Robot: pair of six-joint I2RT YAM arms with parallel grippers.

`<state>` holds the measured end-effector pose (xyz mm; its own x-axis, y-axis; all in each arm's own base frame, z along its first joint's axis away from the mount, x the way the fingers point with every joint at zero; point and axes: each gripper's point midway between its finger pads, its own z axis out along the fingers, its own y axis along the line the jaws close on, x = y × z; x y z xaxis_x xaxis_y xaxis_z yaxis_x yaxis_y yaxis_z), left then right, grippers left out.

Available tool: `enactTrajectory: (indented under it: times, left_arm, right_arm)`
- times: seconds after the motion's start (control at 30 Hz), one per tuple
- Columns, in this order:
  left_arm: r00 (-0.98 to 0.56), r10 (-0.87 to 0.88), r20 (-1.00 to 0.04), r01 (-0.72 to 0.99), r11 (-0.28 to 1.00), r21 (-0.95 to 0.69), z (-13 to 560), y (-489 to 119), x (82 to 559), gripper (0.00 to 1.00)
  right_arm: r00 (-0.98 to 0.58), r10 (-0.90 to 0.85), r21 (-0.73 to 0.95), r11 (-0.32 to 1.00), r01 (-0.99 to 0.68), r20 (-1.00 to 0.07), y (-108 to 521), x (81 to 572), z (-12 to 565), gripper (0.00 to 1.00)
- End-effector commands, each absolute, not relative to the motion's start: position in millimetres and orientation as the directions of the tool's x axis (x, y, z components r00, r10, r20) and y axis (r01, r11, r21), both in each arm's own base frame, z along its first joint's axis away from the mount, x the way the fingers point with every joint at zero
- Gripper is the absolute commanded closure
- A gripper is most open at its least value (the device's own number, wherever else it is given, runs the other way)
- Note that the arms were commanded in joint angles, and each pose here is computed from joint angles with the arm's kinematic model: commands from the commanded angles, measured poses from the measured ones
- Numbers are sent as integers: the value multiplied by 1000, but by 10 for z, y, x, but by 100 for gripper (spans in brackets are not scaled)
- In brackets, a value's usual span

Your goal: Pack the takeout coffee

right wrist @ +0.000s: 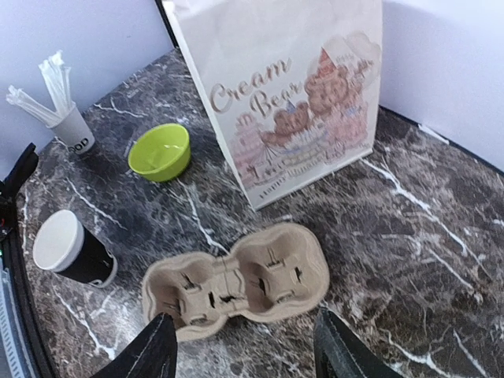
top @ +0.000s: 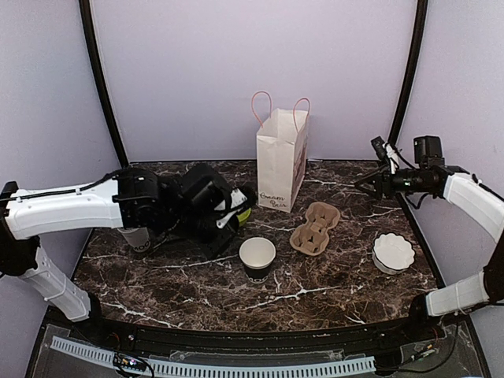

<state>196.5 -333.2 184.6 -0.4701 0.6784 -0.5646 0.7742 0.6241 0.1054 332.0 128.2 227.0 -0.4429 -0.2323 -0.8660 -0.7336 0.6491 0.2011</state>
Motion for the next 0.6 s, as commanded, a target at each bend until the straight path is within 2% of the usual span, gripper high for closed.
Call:
enactTrajectory:
  times: [0.0, 0.1, 0.2, 0.27, 0.4, 0.57]
  left_arm:
    - [-277, 549, -789, 863, 502, 46, 2851, -3799, 1935, 89]
    - [-160, 379, -911, 896, 444, 27, 3448, -4229, 2006, 88]
    - [-86, 201, -976, 922, 388, -1, 3827, -4519, 2009, 87]
    - [-64, 74, -995, 940, 338, -35, 4010, -4613, 1943, 87]
    - [-67, -102, -993, 970, 227, -89, 4176, -4673, 1781, 87]
    - [-74, -179, -981, 975, 193, -109, 4203, -4657, 1733, 87]
  right_arm:
    - [-385, -229, 210, 546, -811, -894, 1654, 3195, 2812, 37]
    - [-382, -92, 303, 454, -838, -919, 1851, 3112, 3333, 19]
    - [-511, 50, 508, 234, -829, -858, 2061, 2916, 3529, 2]
    - [-572, 58, 573, 157, -804, -818, 2185, 2834, 3529, 2]
    - [-594, 17, 593, 85, -801, -804, 2426, 2624, 3607, 1]
    - [-644, -9, 644, 20, -765, -765, 2647, 2470, 3666, 2]
